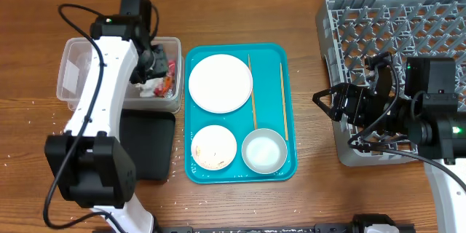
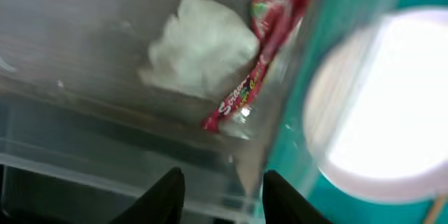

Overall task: Sort waste into correct bins and load items into the dishwasher
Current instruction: 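Grasp the small bowl of rice with the left gripper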

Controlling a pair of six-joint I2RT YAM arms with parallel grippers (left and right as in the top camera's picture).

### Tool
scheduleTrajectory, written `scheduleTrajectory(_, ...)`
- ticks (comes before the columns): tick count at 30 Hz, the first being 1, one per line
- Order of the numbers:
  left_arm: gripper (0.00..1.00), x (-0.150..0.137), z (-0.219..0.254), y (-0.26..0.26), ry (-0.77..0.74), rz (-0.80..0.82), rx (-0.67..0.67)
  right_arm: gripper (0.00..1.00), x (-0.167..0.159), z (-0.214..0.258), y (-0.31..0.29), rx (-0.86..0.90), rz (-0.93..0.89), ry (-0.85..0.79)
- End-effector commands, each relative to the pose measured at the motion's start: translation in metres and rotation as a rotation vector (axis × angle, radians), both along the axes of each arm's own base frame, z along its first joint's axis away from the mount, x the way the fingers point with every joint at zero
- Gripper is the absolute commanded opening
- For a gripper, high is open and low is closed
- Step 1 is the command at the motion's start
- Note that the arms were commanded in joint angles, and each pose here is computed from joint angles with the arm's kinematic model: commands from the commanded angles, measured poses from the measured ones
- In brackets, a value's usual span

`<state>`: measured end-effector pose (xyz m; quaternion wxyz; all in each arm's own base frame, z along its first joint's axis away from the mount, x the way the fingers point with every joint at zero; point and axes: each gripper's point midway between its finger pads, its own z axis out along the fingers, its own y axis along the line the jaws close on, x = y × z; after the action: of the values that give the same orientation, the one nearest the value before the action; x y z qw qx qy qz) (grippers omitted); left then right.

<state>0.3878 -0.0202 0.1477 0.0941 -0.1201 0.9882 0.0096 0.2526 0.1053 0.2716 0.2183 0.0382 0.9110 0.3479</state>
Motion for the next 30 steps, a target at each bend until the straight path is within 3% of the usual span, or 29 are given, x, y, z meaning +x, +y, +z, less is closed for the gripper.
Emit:
scheduleTrajectory(1,0.45,-0.035,0.06,-0.068,-0.107,-0.215,-0.073,0.85,-0.001,0.005,0.0,-0.009,0.002,-0.014)
scheduleTrajectory(6,0.51,-0.074,0.068,-0.105,-0.069,-0.206,-0.048,0.86,0.001,0.002,-0.005,-0.04,-0.017,-0.013)
scheduleTrajectory(14,0.54,-0.132,-0.012,-0.163,0.095,-0.125,-0.08,0.86,-0.002,0.0,-0.005,-0.042,-0.018,0.005)
scheduleTrajectory(22,0.49,-0.145,-0.085,-0.18,0.143,-0.109,-0.087,0.86,-0.003,-0.001,-0.005,-0.041,-0.018,0.01)
scheduleTrajectory(28,0.3,-0.147,-0.122,-0.179,0.222,-0.106,-0.032,0.86,-0.003,-0.001,-0.005,-0.042,-0.018,0.013)
scheduleTrajectory(30,0.04,-0.151,-0.127,-0.179,0.249,-0.112,-0.033,0.86,-0.004,-0.002,-0.005,-0.042,-0.017,0.016)
